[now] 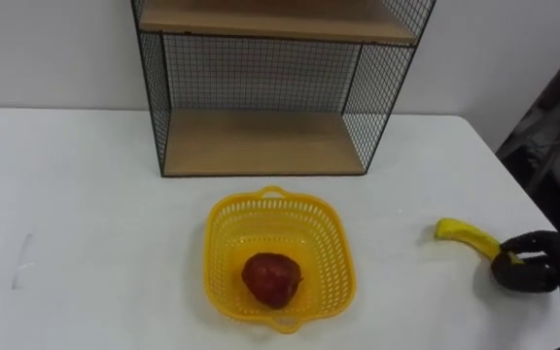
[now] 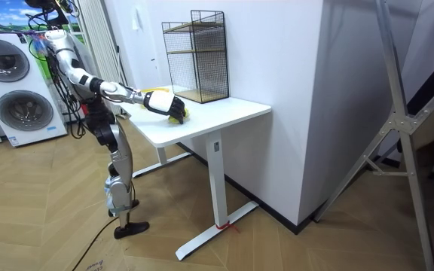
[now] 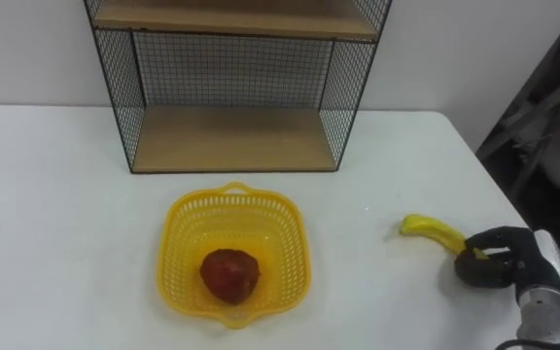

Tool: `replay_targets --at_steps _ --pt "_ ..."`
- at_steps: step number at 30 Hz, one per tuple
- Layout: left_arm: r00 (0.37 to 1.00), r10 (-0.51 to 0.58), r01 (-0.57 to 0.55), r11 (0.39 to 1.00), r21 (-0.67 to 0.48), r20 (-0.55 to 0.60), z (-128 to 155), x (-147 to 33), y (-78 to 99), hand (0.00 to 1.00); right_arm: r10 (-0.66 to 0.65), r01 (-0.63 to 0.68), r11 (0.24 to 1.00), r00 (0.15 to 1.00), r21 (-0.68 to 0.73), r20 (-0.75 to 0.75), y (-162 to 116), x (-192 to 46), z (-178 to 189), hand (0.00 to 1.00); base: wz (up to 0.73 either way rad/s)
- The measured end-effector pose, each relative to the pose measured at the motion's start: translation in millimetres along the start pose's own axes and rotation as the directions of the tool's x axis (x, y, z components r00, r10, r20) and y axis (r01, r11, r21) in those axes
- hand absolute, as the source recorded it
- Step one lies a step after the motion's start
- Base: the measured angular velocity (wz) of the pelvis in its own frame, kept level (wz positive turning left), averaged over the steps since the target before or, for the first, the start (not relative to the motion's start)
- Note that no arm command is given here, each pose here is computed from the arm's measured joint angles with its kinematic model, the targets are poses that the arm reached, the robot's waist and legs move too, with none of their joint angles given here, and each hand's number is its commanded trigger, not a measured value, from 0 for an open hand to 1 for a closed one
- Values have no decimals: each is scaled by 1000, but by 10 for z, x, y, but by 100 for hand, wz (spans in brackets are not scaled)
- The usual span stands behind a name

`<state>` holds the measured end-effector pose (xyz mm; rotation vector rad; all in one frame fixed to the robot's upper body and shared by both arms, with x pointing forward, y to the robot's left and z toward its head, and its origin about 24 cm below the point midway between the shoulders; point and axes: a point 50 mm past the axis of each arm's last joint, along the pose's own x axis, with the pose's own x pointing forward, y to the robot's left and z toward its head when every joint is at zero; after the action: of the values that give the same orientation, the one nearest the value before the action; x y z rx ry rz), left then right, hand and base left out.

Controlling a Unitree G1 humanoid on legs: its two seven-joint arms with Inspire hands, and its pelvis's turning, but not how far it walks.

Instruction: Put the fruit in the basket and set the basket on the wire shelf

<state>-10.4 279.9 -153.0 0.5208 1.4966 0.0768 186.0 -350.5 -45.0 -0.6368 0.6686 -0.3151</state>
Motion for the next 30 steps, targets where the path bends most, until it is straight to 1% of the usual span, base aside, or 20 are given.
replay_targets --at_steps 8,11,18,21,23,26,30 --pt "1000 0 0 1000 6 13 72 12 3 0 0 0 1000 1000 28 -5 36 -5 7 100 -1" --pt "1000 -1 1 1000 5 15 77 12 0 0 -2 1 999 1000 36 12 50 -7 91 100 -7" --pt "999 2 -2 1000 2 36 124 14 -10 0 87 -87 996 977 -10 193 216 -115 505 100 -8" --pt "999 3 -3 1000 0 45 143 15 -7 0 60 -62 998 952 -4 300 160 -172 755 100 -2" --pt "999 4 -4 1000 0 50 164 17 -1 0 41 -50 999 930 16 365 115 -218 908 100 0" --pt "999 -6 6 1000 -11 50 165 17 -36 0 19 -77 991 892 112 451 59 -298 1102 100 0" --pt "998 -12 12 1000 -11 54 157 14 -59 0 5 -98 982 867 161 498 32 -350 1205 100 -1"
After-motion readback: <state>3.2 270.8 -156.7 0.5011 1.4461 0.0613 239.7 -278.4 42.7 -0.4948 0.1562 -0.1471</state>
